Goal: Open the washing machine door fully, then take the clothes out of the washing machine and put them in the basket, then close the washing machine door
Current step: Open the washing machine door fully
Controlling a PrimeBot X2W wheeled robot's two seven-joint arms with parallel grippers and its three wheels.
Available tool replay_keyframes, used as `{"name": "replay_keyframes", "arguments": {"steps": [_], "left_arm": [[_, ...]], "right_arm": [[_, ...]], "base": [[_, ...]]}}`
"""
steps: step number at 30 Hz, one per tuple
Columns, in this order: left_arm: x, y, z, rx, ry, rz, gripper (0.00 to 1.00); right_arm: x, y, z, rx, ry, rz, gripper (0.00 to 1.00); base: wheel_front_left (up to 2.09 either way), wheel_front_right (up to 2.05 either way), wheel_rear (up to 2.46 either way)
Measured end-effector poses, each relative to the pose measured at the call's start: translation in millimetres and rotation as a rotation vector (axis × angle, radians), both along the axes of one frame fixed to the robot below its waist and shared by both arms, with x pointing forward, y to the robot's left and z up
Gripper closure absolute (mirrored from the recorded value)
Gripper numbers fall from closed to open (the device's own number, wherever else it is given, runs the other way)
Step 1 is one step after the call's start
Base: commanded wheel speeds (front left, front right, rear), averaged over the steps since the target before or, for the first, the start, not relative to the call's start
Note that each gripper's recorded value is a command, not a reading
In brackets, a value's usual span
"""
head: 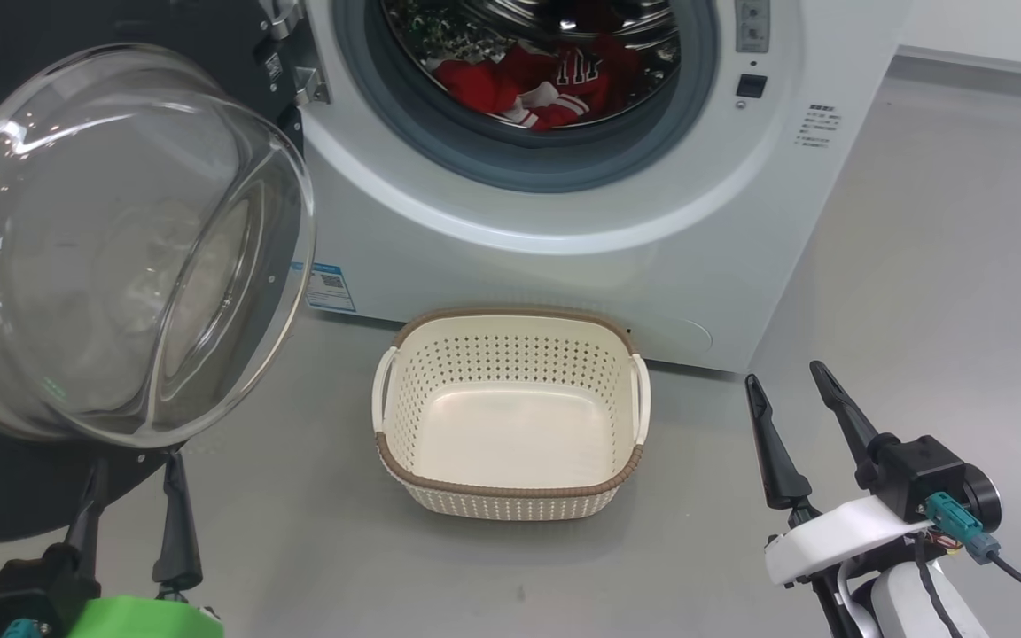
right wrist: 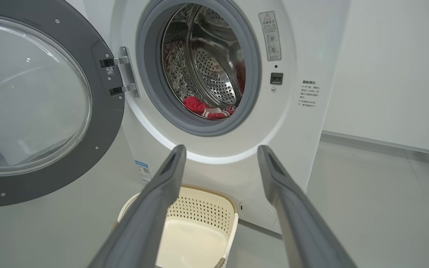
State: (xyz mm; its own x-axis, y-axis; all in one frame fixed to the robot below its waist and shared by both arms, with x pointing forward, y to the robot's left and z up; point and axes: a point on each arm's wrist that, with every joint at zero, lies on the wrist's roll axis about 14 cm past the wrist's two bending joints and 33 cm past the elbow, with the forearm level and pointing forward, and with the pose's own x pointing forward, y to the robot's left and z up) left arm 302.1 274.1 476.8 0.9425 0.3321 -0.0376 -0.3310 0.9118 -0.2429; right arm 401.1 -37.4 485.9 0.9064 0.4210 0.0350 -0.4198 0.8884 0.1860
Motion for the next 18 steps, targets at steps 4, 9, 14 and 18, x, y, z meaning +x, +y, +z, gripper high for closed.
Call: {"name": "replay_keyframes", "arguments": {"steps": [4, 9, 14, 18], "left_arm": [[10.0, -19.2, 6.5, -0.008, -0.025, -0.070, 0.00], [20.5, -35.5, 11.8, -0.004, -0.038, -0.129, 0.00], [28.7, -55.9, 10.8, -0.010, -0.028, -0.204, 0.00], [36.8, -68.1, 12.1, -0.002, -0.024, -0.252, 0.00]], "right_arm": [[-3.5, -6.9, 2.5, 0.006, -0.004, -0.020, 0.00], [-7.0, -16.6, 8.6, 0.034, -0.010, -0.052, 0.00], [-11.2, -29.6, 11.4, 0.037, -0.016, -0.093, 0.00], [-14.9, -40.1, 13.9, 0.042, -0.021, -0.126, 0.00]], "base": [[0.00, 0.00, 0.00], [0.00, 0.00, 0.00], [0.00, 0.00, 0.00], [0.00, 0.00, 0.00]]}}
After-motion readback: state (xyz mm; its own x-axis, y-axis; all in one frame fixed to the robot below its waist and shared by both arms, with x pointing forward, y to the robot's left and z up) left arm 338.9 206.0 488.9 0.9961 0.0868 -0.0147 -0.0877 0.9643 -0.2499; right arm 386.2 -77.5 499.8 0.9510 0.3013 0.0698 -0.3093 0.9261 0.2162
